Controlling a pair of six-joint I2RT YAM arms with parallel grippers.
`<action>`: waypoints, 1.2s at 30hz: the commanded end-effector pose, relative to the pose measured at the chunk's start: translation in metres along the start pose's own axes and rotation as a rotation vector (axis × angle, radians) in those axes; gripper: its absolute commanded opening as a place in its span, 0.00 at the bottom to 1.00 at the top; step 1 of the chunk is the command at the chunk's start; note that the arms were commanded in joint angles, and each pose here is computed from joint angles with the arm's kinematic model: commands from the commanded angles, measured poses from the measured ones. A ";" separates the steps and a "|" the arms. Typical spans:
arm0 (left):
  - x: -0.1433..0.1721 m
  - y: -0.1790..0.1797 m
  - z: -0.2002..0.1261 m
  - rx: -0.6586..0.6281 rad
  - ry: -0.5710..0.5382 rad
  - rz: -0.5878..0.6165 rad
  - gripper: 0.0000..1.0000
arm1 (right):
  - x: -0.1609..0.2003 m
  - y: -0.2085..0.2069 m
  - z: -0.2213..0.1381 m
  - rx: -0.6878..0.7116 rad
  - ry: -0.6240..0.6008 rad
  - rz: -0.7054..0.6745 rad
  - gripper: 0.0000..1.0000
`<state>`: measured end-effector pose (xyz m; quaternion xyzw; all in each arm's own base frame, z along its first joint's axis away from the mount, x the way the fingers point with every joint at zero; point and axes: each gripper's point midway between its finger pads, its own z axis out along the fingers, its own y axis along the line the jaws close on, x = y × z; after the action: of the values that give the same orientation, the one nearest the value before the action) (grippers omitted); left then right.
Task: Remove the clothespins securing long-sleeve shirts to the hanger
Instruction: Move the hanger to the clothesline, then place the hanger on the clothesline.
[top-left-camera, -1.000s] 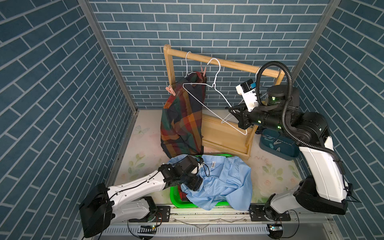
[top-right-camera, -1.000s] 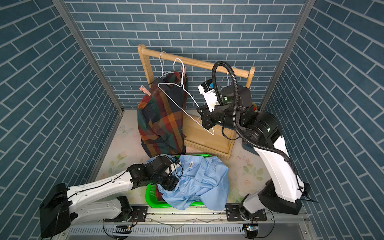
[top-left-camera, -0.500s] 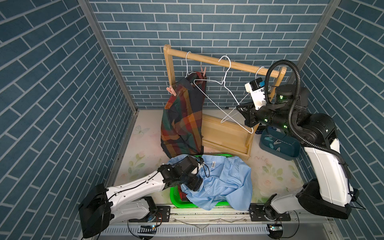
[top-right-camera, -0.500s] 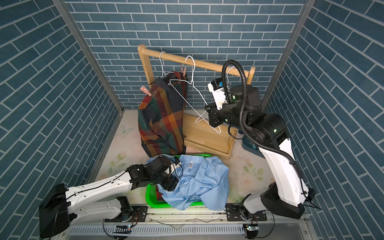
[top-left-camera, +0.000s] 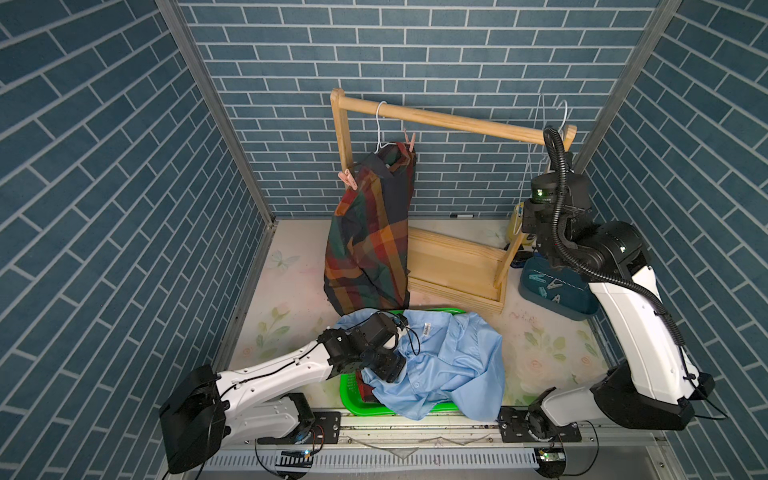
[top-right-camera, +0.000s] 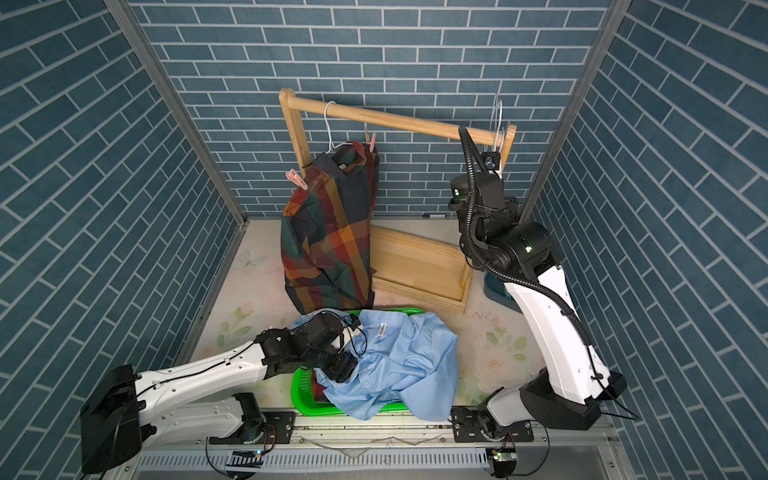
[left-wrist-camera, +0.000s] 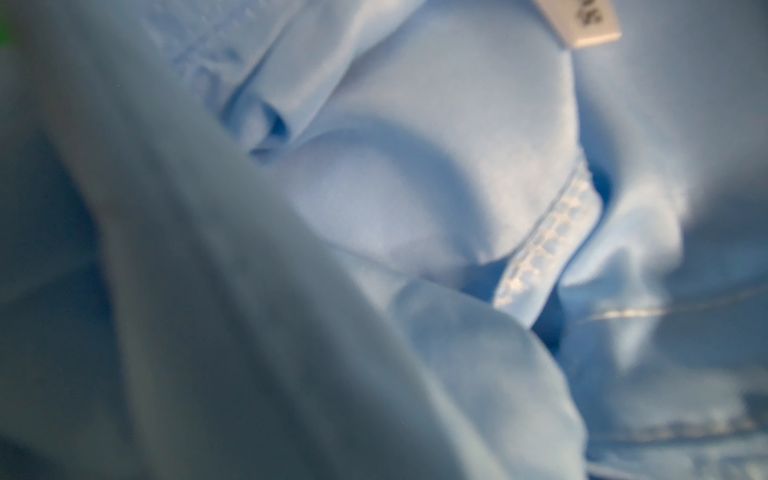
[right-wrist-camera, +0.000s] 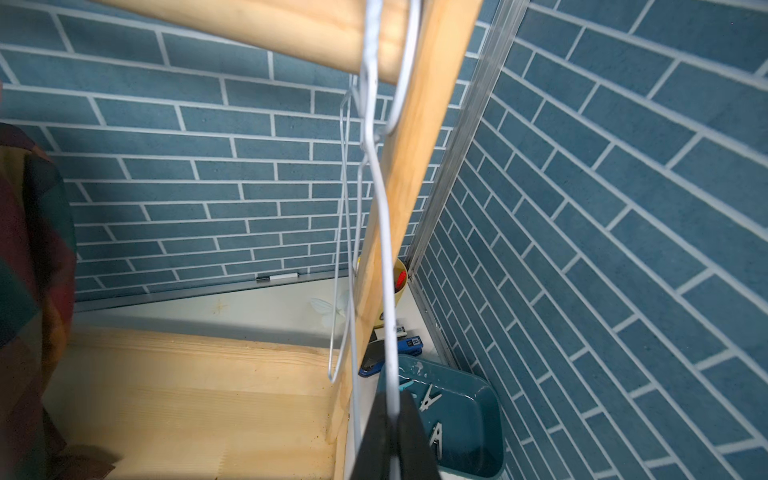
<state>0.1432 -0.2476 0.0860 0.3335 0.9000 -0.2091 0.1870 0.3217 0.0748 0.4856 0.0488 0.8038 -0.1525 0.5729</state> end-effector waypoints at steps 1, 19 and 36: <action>0.000 0.000 -0.003 -0.009 -0.009 0.013 0.73 | -0.015 0.009 -0.001 -0.063 -0.054 0.149 0.00; -0.004 -0.002 -0.008 -0.002 -0.035 0.021 0.73 | -0.022 0.089 0.008 -0.372 -0.018 0.202 0.00; -0.012 -0.005 -0.019 0.009 -0.086 0.027 0.73 | 0.013 0.122 0.036 -0.372 0.110 0.196 0.00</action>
<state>0.1459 -0.2469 0.1048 0.3303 0.8907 -0.2225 0.2190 0.3763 0.1806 0.4480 -0.0087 0.8363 0.0408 0.5466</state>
